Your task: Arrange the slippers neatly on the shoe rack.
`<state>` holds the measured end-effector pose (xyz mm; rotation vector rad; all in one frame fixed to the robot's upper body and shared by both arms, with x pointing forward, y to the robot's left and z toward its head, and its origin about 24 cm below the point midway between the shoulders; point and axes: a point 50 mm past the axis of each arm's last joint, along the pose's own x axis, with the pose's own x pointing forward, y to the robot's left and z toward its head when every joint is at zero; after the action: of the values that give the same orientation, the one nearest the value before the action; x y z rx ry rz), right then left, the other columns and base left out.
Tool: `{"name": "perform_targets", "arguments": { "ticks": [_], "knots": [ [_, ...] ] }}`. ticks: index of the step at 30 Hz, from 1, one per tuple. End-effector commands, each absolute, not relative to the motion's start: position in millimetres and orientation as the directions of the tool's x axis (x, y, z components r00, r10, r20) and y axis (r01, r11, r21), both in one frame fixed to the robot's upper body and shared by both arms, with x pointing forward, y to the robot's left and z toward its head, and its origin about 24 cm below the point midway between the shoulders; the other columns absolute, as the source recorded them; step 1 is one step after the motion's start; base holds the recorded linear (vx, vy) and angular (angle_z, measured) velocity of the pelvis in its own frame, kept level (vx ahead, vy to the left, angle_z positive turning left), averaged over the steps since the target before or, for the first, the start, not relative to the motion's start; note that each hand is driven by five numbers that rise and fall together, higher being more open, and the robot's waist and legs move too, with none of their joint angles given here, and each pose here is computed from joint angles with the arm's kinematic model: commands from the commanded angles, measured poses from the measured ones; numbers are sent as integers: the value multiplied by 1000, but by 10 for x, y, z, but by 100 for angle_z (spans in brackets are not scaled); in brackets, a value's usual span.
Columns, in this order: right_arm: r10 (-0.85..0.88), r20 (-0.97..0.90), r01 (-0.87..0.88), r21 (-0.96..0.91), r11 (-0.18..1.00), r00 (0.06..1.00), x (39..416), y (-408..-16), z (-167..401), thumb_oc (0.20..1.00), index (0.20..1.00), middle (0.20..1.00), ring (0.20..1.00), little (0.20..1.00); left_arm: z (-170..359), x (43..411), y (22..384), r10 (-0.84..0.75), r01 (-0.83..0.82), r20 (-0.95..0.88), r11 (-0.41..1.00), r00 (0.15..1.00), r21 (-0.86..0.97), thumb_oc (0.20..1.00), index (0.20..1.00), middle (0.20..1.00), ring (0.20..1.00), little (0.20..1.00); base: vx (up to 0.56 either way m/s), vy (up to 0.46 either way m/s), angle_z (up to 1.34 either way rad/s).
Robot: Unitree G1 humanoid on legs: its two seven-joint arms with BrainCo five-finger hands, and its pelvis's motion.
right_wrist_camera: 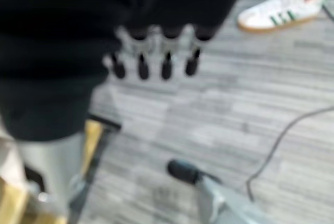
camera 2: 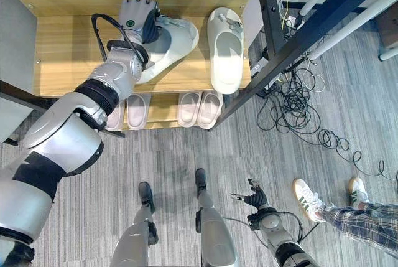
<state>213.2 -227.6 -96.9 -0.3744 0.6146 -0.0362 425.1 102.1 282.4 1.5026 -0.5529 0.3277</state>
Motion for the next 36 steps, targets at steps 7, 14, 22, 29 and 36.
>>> {"name": "perform_targets", "arguments": {
  "ticks": [7,14,22,29,36],
  "knots": [
    [-202,-465,-31,-446,894,862,2378,-2536,-722,1000,1000,1000,1000,1000,3789,4071,1127,-19,-726,736,147,677,672,200,200,200,200,200,0,0,0],
    [-205,-455,-27,-454,891,866,2409,-2540,-699,1000,1000,1000,1000,1000,3954,4027,1310,34,-750,752,118,658,651,200,200,200,200,200,0,3,0],
    [-207,-463,-30,-454,890,862,2392,-2546,-713,1000,1000,1000,1000,1000,3968,4026,1428,65,-747,745,99,664,657,200,200,200,200,200,0,0,0],
    [-203,-465,-32,-449,893,862,2400,-2544,-711,1000,1000,1000,1000,1000,3972,4023,1278,27,-745,748,127,663,655,200,200,200,200,200,0,0,0],
    [-211,-459,-23,-453,891,863,2418,-2575,-686,1000,1000,1000,1000,1000,3982,4011,1113,2,-738,752,188,659,647,200,200,200,200,200,0,0,0]
  ]
}}
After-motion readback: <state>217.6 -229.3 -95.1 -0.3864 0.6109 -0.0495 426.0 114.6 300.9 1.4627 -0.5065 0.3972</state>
